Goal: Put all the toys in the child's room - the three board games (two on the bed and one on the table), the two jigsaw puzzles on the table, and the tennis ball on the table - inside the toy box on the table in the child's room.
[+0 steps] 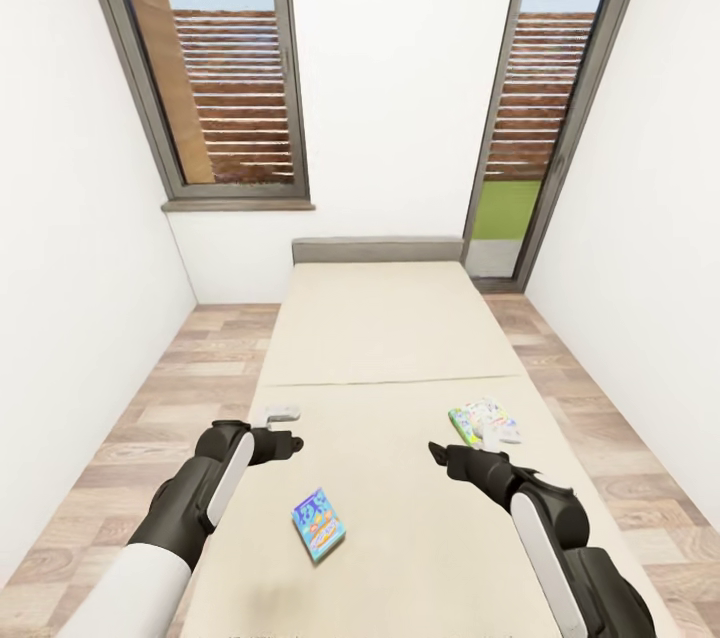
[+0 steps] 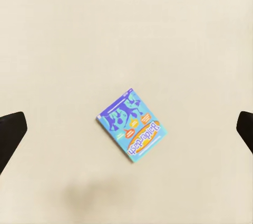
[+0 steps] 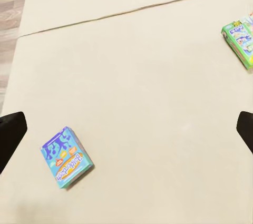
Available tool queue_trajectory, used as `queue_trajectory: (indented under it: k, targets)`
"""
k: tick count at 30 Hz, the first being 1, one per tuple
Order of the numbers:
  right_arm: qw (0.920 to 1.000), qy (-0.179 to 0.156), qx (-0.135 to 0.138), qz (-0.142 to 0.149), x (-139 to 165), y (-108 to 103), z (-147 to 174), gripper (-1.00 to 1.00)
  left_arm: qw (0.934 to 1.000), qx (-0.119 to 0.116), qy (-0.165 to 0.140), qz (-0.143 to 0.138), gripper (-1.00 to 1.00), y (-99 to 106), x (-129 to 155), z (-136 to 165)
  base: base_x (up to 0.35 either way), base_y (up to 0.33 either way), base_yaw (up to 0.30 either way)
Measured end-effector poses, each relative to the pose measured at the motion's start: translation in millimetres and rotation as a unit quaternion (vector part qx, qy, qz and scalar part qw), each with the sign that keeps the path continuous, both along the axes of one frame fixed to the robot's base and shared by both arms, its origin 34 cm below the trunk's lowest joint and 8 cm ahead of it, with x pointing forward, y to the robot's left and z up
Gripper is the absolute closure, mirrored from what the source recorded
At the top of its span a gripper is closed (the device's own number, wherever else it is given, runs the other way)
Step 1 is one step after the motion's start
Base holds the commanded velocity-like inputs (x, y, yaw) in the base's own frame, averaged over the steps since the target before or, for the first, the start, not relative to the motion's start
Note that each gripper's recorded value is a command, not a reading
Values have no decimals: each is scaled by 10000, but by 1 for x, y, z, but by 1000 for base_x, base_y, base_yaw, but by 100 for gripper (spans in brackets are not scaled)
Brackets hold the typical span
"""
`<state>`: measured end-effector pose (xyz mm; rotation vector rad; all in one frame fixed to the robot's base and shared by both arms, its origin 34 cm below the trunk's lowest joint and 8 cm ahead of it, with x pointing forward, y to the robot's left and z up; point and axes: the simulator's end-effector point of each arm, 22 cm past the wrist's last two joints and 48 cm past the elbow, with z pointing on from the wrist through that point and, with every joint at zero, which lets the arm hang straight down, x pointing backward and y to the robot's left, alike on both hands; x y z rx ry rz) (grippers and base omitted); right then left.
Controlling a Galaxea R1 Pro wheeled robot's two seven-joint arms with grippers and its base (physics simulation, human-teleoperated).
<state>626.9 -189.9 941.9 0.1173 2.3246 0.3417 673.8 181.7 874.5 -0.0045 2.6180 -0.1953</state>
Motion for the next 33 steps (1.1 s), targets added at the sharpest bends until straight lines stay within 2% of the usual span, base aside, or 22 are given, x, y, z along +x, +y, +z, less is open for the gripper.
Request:
queue_trajectory:
  k: [9, 18, 33]
  targets:
    - [9996, -7, 261, -47, 5, 1, 3, -100, 10000, 1, 31, 86, -100, -1, 0, -25, 0, 0, 0]
    - [9986, 91, 482, -221, 5, -9, -4, -100, 9999, 12, 52, 101, -100, -3, 7, -34, 0, 0, 0]
    - [9982, 208, 507, -229, 3, -8, -17, -100, 9998, 35, 149, 93, -100, -2, 4, -47, 0, 0, 0]
